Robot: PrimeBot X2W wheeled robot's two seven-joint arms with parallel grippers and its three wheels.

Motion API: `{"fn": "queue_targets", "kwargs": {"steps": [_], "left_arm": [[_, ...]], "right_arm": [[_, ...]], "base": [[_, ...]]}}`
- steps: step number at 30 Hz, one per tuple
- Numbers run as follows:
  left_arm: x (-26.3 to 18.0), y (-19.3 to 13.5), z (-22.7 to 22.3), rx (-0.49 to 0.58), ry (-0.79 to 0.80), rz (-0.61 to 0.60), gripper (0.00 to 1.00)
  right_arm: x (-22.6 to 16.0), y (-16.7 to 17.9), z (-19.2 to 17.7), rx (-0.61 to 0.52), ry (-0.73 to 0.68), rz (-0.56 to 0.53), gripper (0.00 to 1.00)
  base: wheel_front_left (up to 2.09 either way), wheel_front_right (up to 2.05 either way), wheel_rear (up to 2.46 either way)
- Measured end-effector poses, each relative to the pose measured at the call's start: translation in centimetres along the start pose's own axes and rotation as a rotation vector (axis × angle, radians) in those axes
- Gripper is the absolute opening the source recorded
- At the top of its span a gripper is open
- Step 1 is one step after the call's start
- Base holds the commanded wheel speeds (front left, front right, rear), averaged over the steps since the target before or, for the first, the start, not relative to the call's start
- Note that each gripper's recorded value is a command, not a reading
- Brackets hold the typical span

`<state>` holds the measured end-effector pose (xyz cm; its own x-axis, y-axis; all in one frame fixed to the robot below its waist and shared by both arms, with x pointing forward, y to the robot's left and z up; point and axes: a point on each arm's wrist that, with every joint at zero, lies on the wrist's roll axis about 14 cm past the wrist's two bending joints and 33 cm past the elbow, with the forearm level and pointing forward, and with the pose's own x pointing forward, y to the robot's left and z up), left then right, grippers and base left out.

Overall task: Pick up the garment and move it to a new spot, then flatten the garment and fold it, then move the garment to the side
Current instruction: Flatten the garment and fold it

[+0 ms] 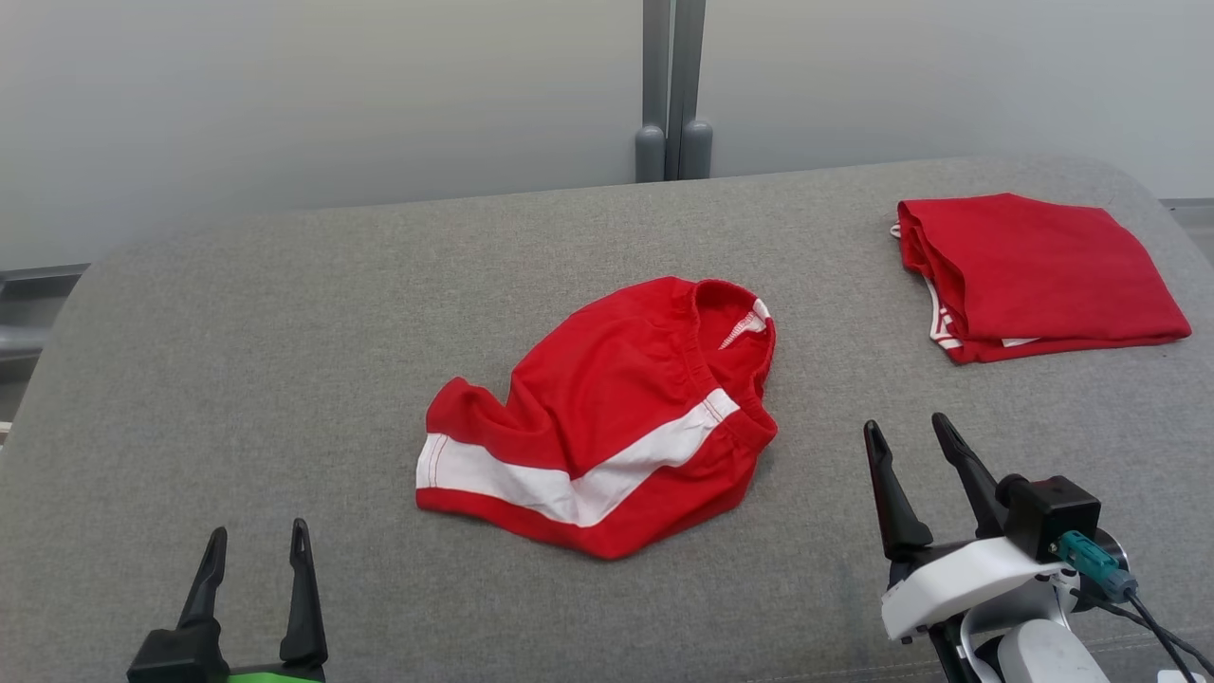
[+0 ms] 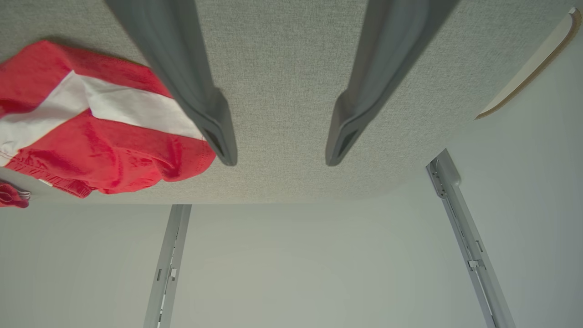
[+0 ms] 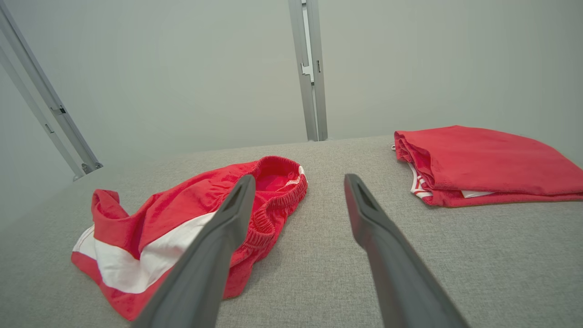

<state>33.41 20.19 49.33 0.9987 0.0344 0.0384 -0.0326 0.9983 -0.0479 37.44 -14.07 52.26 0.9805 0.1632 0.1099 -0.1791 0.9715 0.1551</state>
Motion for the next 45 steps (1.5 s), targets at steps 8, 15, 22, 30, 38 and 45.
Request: {"fn": "queue_targets", "kwargs": {"steps": [8, 15, 22, 30, 38, 45], "left_arm": [[0.0, 0.1, -0.1, 0.001, 0.004, 0.002, 1.00], [1.0, -1.2, -0.1, -0.004, 0.010, -0.078, 1.00], [3.0, -3.4, -2.3, -0.024, 0.111, -0.186, 1.00], [5.7, -5.6, -5.9, -0.026, 0.248, -0.267, 1.00], [7.2, -7.4, -8.7, -0.034, 0.352, -0.325, 1.00], [8.4, -7.7, -10.5, -0.044, 0.414, -0.333, 1.00]], "right_arm": [[0.0, 0.1, 0.0, 0.001, 0.001, 0.002, 1.00], [0.8, 1.8, -0.4, -0.007, 0.022, 0.058, 1.00], [2.8, 4.2, -1.3, -0.037, 0.078, 0.143, 1.00], [5.3, 5.1, -4.5, -0.067, 0.189, 0.199, 1.00], [7.4, 5.5, -6.8, -0.083, 0.259, 0.232, 1.00], [8.4, 5.7, -9.1, -0.085, 0.325, 0.254, 1.00]], "base": [[0.00, 0.00, 0.00], [0.00, 0.00, 0.00], [0.00, 0.00, 0.00], [0.00, 0.00, 0.00], [0.00, 0.00, 0.00], [0.00, 0.00, 0.00]]}}
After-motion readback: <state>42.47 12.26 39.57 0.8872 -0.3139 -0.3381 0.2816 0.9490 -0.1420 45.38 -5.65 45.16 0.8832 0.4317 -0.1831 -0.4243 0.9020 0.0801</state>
